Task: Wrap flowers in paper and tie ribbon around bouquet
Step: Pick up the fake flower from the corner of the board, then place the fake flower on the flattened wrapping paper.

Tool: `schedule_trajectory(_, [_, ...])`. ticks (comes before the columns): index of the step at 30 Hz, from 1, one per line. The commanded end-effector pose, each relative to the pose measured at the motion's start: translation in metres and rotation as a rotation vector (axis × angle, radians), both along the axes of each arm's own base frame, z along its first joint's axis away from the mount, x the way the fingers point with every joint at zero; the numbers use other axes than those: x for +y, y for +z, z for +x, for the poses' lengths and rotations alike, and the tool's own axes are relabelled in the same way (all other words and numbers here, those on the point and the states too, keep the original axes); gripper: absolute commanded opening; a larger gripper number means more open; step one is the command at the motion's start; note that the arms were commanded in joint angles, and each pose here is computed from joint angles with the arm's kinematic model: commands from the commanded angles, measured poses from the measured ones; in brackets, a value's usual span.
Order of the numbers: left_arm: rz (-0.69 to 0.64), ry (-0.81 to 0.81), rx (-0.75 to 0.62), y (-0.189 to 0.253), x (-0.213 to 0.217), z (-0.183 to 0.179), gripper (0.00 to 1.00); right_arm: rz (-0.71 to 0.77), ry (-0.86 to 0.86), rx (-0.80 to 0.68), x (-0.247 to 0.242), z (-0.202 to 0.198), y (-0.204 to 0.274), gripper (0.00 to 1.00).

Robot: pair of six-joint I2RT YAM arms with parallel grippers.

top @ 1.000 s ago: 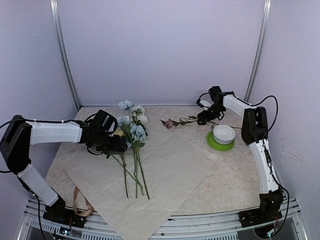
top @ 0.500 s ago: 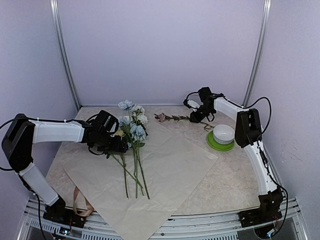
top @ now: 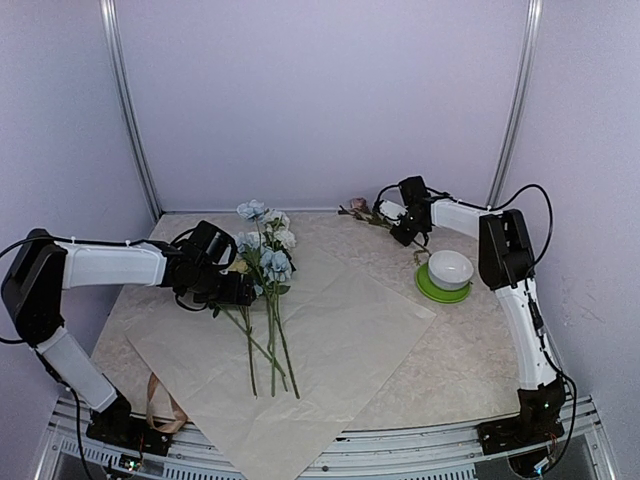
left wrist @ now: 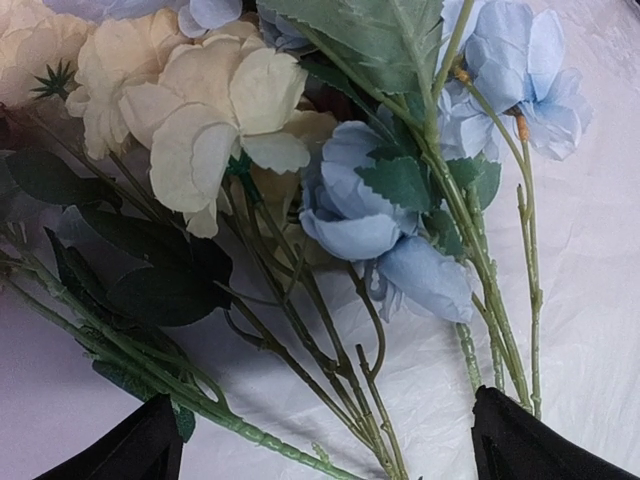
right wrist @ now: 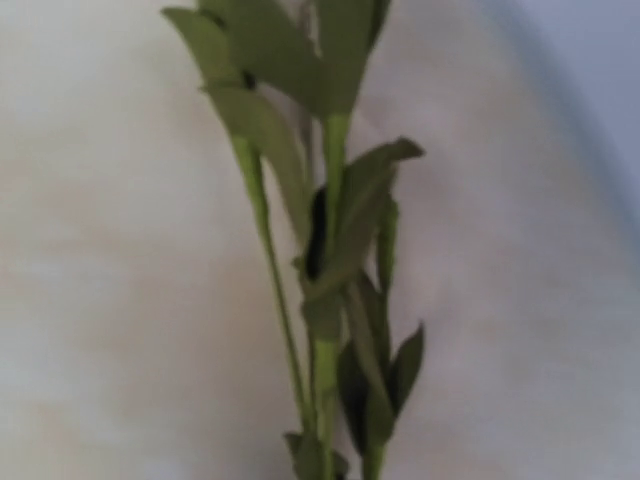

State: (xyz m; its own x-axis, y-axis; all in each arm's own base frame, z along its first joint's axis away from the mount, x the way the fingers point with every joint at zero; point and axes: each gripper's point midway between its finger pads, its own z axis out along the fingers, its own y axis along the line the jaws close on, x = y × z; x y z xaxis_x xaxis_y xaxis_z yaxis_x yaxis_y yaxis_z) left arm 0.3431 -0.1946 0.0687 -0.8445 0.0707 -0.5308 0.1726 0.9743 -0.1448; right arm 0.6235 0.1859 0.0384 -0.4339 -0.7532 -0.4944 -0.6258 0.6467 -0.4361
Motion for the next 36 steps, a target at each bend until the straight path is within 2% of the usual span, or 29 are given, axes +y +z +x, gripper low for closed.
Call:
schedule_trajectory(1, [-0.003,-0.001,-0.025,0.011,0.003,-0.006,0.99,-0.056,-0.155,-0.384,-0.03,0.034,0.138,0.0])
schedule_trajectory(5, [-0.01,0.006,-0.034,0.015,0.005,-0.009,0.99,0.027,-0.277,-0.676,-0.048,0.026,0.248,0.0])
schedule_trajectory(9, [-0.018,0.014,-0.043,0.018,0.007,-0.012,0.99,0.185,-0.345,-0.887,-0.05,-0.013,0.347,0.0])
schedule_trajectory(13, [-0.026,0.028,-0.049,0.017,0.011,-0.016,0.99,0.482,-0.194,-0.905,0.008,-0.081,0.411,0.0])
schedule_trajectory(15, [-0.032,0.038,-0.046,0.016,0.013,-0.019,0.99,0.672,-0.076,-0.815,0.055,-0.12,0.419,0.0])
schedule_trajectory(17, [-0.042,0.057,-0.051,0.016,0.016,-0.019,0.99,0.878,0.037,-0.663,0.103,-0.158,0.412,0.0])
schedule_trajectory(19, [-0.055,0.069,-0.057,0.018,0.017,-0.019,0.99,1.113,0.097,-0.424,0.148,-0.193,0.382,0.0])
schedule_trajectory(21, [-0.068,0.068,-0.071,0.02,0.017,-0.019,0.99,1.319,0.107,-0.183,0.188,-0.221,0.35,0.0])
schedule_trajectory(23, [-0.068,0.073,-0.086,0.022,0.018,-0.017,0.99,1.426,0.08,0.007,0.23,-0.244,0.31,0.0])
schedule_trajectory(25, [-0.069,0.08,-0.093,0.022,0.018,-0.015,0.99,1.448,0.025,0.121,0.27,-0.261,0.27,0.0])
schedule_trajectory(29, [-0.06,0.105,-0.089,0.019,0.024,-0.017,0.99,1.4,-0.025,0.27,0.333,-0.287,0.2,0.0])
schedule_trajectory(32, [-0.053,0.124,-0.092,0.016,0.03,-0.022,0.99,1.372,-0.105,0.414,0.358,-0.289,0.143,0.0])
schedule_trajectory(36, [-0.052,0.144,-0.1,0.015,0.036,-0.025,0.99,1.353,-0.205,0.52,0.371,-0.289,0.099,0.0])
